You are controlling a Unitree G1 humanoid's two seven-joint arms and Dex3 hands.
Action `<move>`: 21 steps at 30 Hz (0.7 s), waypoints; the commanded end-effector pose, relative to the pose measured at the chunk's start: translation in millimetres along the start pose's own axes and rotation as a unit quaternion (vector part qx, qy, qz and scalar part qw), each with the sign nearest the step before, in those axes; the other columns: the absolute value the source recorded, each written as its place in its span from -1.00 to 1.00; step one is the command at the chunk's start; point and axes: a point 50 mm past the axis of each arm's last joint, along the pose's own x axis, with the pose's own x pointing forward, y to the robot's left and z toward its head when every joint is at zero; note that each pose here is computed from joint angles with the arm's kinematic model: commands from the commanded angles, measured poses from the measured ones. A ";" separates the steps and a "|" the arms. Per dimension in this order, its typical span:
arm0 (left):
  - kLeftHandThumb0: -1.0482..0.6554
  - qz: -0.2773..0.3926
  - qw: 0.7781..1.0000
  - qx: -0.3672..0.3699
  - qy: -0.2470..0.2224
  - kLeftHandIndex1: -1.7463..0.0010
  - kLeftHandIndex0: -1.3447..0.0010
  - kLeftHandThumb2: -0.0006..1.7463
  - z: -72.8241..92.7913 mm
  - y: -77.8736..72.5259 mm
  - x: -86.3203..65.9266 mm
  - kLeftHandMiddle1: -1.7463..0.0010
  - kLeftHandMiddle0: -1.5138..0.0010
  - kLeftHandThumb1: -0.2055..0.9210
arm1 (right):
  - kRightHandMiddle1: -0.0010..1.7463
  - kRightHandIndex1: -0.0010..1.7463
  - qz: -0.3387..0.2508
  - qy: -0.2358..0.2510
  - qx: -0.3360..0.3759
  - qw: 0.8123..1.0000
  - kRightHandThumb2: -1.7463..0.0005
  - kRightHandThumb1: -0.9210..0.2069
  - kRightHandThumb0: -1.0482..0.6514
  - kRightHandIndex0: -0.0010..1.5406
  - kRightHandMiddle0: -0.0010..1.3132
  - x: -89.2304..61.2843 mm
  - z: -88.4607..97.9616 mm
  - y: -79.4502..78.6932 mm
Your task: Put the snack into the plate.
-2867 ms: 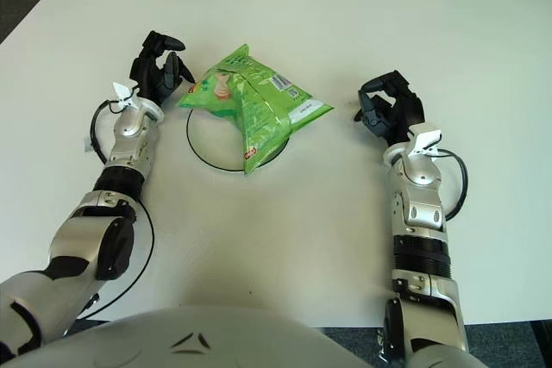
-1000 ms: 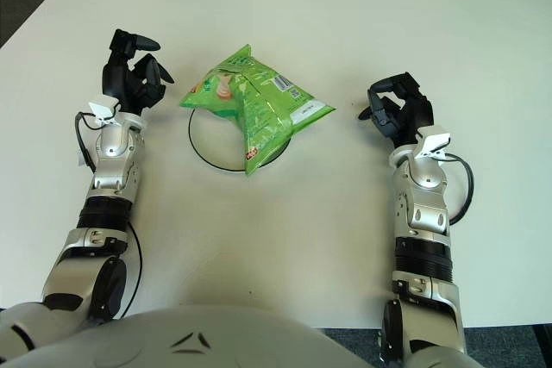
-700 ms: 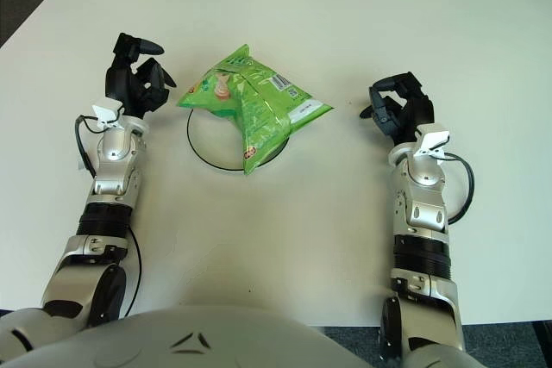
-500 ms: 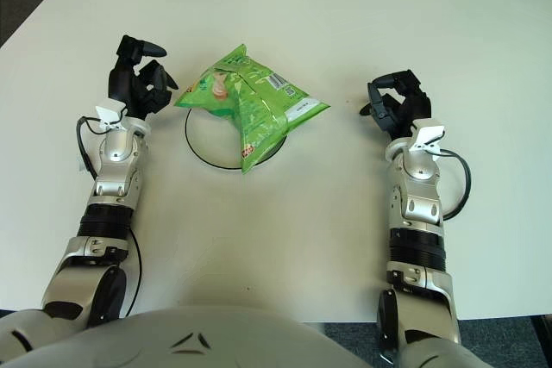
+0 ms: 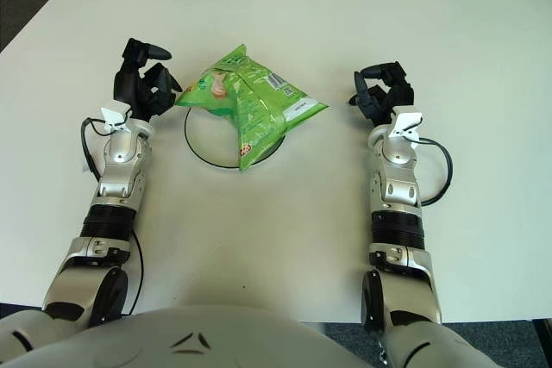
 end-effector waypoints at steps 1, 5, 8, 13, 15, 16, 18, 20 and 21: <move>-0.21 0.012 0.994 -0.016 0.106 -1.00 0.51 -0.09 -42.9 -3.0 -44.9 -1.00 -0.10 0.63 | 0.74 0.85 0.017 0.050 -0.012 0.999 0.65 -1.00 -0.19 -0.09 -0.35 -7.4 -21.8 6.9; -0.21 0.007 0.994 -0.020 0.109 -1.00 0.51 -0.09 -42.7 -4.3 -44.9 -1.00 -0.09 0.63 | 0.73 0.78 0.025 0.058 -0.021 0.998 0.65 -1.00 -0.19 -0.04 -0.35 -4.5 -24.3 6.9; -0.21 0.005 0.994 -0.022 0.111 -1.00 0.51 -0.09 -42.5 -4.9 -44.4 -1.00 -0.09 0.63 | 0.74 0.72 0.027 0.060 -0.023 0.998 0.65 -1.00 -0.19 0.01 -0.35 -3.1 -25.0 6.4; -0.21 0.004 0.993 -0.027 0.115 -1.00 0.51 -0.10 -42.3 -6.6 -43.5 -1.00 -0.09 0.64 | 0.74 0.66 0.028 0.061 -0.025 0.997 0.64 -1.00 -0.19 0.05 -0.36 -1.5 -25.5 4.3; -0.21 0.005 0.993 -0.027 0.116 -1.00 0.52 -0.10 -42.2 -6.8 -43.3 -1.00 -0.09 0.64 | 0.74 0.66 0.028 0.061 -0.025 0.997 0.64 -1.00 -0.19 0.06 -0.36 -1.0 -25.7 3.8; -0.21 0.006 0.993 -0.028 0.116 -1.00 0.52 -0.10 -42.2 -7.1 -43.1 -1.00 -0.09 0.64 | 0.74 0.66 0.028 0.061 -0.026 0.997 0.64 -1.00 -0.19 0.06 -0.36 -0.8 -25.8 3.2; -0.21 0.007 0.993 -0.028 0.117 -1.00 0.52 -0.10 -42.2 -7.2 -42.8 -1.00 -0.09 0.64 | 0.74 0.65 0.028 0.062 -0.026 0.997 0.64 -1.00 -0.18 0.06 -0.36 -0.5 -26.1 2.4; -0.21 0.009 0.993 -0.027 0.118 -1.00 0.52 -0.10 -42.3 -7.3 -42.3 -1.00 -0.09 0.64 | 0.74 0.65 0.027 0.062 -0.027 0.997 0.64 -1.00 -0.18 0.06 -0.35 -0.1 -26.3 1.2; -0.21 0.010 0.992 -0.027 0.119 -1.00 0.52 -0.10 -42.3 -7.2 -42.2 -1.00 -0.09 0.64 | 0.74 0.65 0.027 0.062 -0.027 0.997 0.64 -1.00 -0.18 0.06 -0.35 0.0 -26.4 0.7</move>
